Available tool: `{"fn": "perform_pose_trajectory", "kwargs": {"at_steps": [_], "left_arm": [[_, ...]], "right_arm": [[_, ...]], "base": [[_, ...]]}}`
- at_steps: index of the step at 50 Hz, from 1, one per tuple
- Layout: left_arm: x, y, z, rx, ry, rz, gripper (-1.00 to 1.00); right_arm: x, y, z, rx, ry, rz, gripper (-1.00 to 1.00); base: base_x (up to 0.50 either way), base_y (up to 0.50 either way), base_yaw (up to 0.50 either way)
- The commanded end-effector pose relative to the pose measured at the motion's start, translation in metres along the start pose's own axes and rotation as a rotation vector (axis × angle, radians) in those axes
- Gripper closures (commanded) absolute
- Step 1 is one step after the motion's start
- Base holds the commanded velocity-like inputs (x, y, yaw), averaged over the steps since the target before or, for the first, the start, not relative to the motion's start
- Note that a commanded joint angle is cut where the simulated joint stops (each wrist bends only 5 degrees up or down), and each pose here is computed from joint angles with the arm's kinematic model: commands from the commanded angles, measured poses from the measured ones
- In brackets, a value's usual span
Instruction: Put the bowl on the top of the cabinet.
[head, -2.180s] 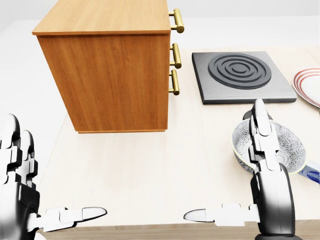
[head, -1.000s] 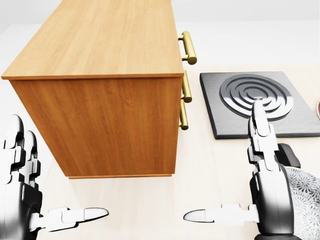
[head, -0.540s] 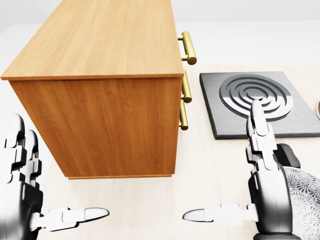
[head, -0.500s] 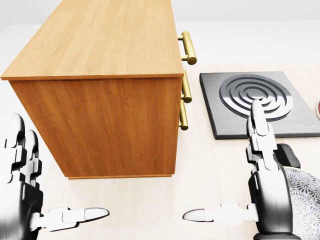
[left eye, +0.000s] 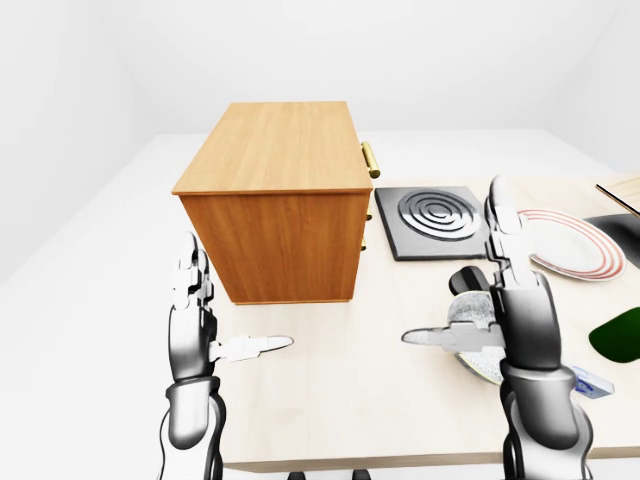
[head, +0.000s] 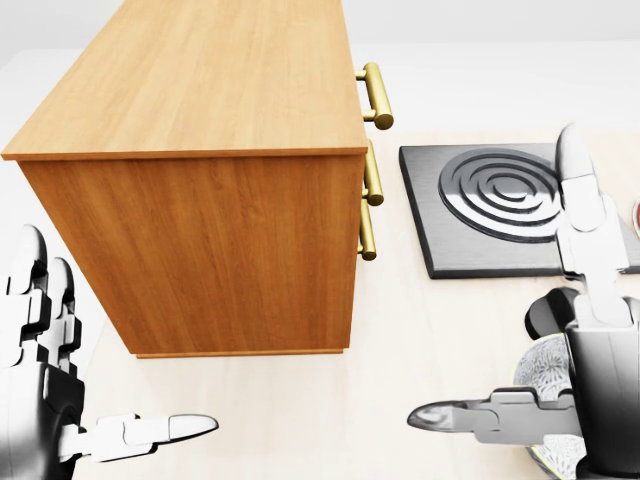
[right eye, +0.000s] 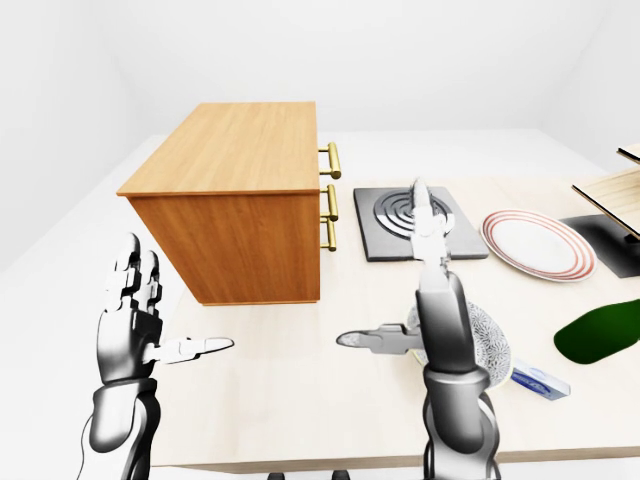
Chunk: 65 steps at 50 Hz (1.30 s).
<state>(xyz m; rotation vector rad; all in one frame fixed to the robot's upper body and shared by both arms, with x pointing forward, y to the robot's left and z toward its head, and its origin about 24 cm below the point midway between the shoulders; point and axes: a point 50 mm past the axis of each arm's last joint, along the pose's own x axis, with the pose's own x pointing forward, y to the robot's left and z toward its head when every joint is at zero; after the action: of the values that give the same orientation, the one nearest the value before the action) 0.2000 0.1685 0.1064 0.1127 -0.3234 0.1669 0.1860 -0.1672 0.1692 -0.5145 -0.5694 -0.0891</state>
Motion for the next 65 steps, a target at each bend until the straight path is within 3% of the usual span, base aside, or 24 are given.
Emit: {"fn": "perform_pose_trajectory", "kwargs": {"at_steps": [1,8,19,27,40,52,65], "left_arm": [[0.001,0.0,-0.001,0.004,0.003,0.006,-1.0],[0.001,0.0,-0.001,0.005,0.003,0.005,-1.0],[0.001,0.0,-0.004,0.007,0.014,0.009,-1.0],[0.002,0.0,-0.001,0.006,-0.001,0.015,-1.0],[0.002,0.001,0.001,0.005,-0.008,0.015,-1.0],[0.001,0.0,0.0,0.006,-0.003,0.009,-1.0],[0.001,-0.001,-0.001,0.008,0.002,0.006,-1.0]], "right_arm": [[0.005,-0.028,0.029,-0.228,-0.118,0.048,-1.0],[-0.012,-0.026,0.005,-0.31,0.07,0.185,-1.0],[-0.048,-0.032,-0.009,-0.32,0.318,0.358,-1.0],[-0.066,-0.037,-0.032,-0.328,0.495,0.349,-1.0],[-0.086,-0.035,-0.052,-0.297,0.649,0.359,-1.0],[-0.091,-0.036,-0.059,-0.312,0.7,0.369,-1.0],[-0.104,-0.031,-0.08,-0.33,0.81,0.441,-1.0]], "base": [[0.0,0.0,0.0],[0.0,0.0,0.0],[0.0,0.0,0.0],[0.0,0.0,0.0],[0.0,0.0,0.0],[0.0,0.0,0.0],[0.0,0.0,0.0]]}}
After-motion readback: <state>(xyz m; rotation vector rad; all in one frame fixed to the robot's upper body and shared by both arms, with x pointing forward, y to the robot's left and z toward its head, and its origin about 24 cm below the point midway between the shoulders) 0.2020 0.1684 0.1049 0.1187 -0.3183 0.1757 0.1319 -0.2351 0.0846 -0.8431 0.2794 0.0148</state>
